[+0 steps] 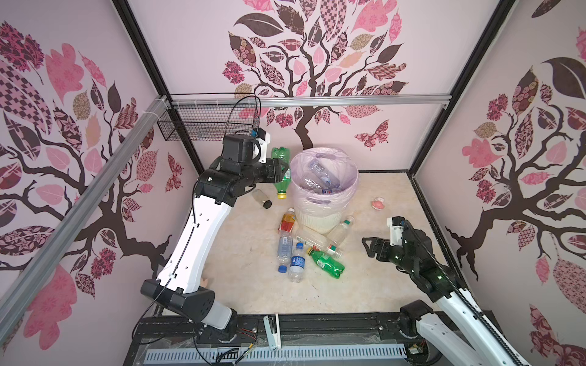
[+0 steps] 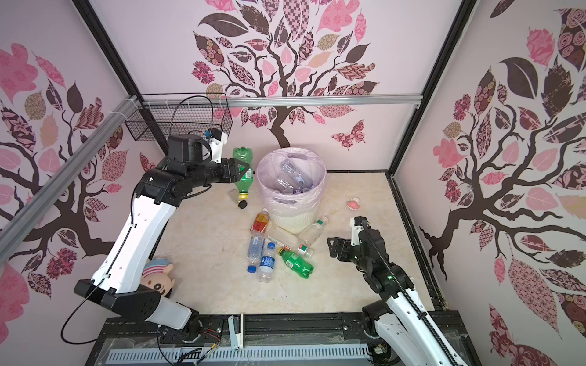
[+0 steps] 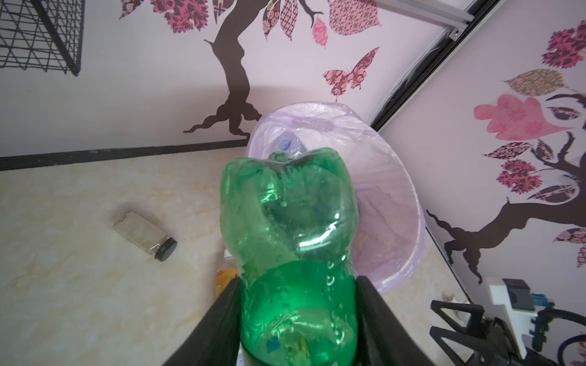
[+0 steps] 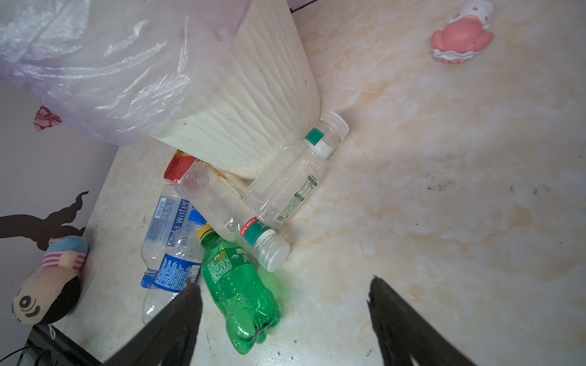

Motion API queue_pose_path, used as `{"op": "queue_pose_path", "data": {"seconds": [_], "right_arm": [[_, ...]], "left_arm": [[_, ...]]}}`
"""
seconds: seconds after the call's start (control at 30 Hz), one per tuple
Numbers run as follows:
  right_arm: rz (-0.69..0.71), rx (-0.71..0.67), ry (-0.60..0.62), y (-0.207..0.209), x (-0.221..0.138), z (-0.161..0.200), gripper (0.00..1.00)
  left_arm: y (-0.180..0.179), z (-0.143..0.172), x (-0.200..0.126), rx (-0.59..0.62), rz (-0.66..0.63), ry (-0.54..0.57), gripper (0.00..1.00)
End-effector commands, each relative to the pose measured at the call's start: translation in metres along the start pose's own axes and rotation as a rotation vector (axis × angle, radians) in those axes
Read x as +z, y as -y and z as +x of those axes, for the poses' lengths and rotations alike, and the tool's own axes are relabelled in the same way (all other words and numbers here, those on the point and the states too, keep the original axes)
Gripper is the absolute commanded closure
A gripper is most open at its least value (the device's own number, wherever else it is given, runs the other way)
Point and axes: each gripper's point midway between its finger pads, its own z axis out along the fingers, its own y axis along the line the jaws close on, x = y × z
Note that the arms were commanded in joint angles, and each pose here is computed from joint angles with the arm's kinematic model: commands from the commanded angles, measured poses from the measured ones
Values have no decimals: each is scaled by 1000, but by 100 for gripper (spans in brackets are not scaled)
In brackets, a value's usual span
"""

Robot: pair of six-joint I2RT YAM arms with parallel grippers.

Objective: Throw the plastic bottles in the bin
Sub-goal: Throw the plastic bottle into the trash bin.

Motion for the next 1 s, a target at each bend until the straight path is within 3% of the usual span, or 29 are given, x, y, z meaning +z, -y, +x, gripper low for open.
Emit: {"op": "queue_pose_path", "data": {"seconds": [0.0,0.5,0.97], "right_arm": [[-18,3,-7,-4,-4,1,15],[-27,9,-3,-7,-10,1,15],[-34,12,-5,-9,-14,1,15]], "left_arm": [[21,-26,2,-29,102,69,47],[24,-52,55,-96,173,122,47],[21,-47,92,-127,175,121,45]]}}
